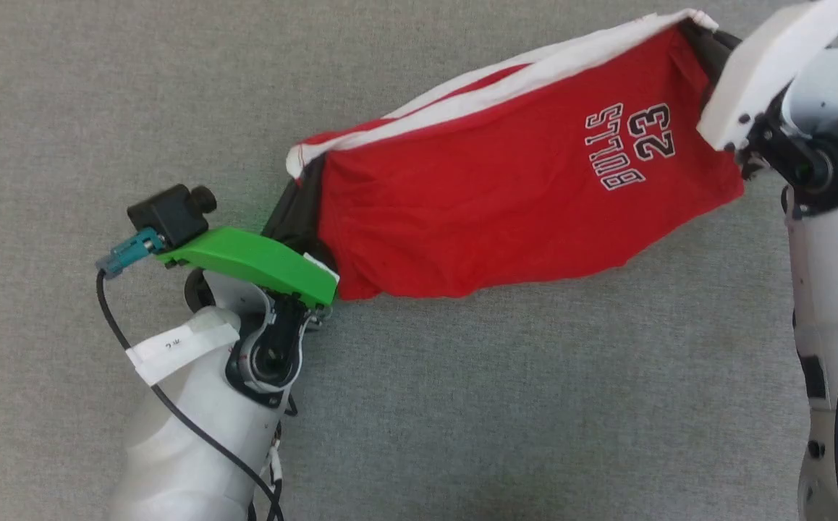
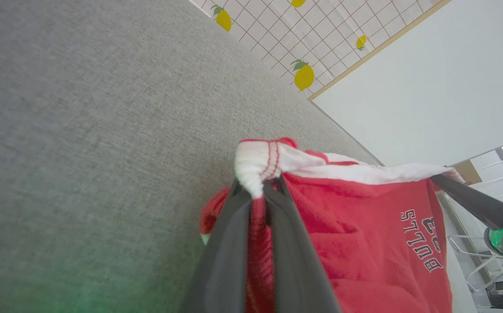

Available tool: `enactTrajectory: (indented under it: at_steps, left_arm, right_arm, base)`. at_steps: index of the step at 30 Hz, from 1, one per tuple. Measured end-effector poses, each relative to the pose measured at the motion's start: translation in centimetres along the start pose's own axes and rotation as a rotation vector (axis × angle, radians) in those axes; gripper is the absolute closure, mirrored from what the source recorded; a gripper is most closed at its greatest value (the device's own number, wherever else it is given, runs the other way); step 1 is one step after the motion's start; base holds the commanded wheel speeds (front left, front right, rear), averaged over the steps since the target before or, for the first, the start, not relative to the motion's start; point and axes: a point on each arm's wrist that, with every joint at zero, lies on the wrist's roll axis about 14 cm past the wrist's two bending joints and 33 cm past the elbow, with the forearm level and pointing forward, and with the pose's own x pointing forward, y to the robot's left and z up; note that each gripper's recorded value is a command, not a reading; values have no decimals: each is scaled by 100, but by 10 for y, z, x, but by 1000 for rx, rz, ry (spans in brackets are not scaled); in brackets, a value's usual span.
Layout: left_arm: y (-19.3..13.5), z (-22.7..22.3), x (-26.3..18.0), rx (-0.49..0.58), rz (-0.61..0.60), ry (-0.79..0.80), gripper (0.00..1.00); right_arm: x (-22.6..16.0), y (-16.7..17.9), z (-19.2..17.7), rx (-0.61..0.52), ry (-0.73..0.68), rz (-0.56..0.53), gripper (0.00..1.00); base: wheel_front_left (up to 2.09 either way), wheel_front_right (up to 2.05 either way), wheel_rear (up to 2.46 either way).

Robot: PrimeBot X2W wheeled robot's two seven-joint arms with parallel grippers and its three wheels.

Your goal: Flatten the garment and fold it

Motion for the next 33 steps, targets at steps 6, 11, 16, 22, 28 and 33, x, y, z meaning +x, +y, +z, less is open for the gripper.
enactTrajectory:
  at_steps: [6, 11, 16, 22, 28, 33]
  left_arm:
    - [1, -3, 11, 12, -8, 7, 100]
    - [5, -7, 18, 28, -1, 21, 100]
    - [9, -12, 20, 39, 27, 50, 100]
    - [6, -10, 19, 40, 25, 73, 0]
    - [1, -9, 12, 34, 32, 93, 0]
    - [-1, 1, -2, 31, 53, 64, 0]
  right_arm:
    - [23, -5, -16, -19, 72, -29, 100]
    - [33, -9, -31, -30, 125, -47, 100]
    - [37, -8, -40, -36, 158, -50, 76]
    - [37, -2, -34, -52, 128, -41, 0]
    - [28, 4, -16, -48, 61, -30, 0]
    - [14, 8, 10, -30, -30, -21, 0]
  base:
    - [0, 0, 0]
    - [0, 0, 0]
    - [0, 0, 0]
    - [0, 0, 0]
    - [0, 0, 0]
    - [0, 0, 0]
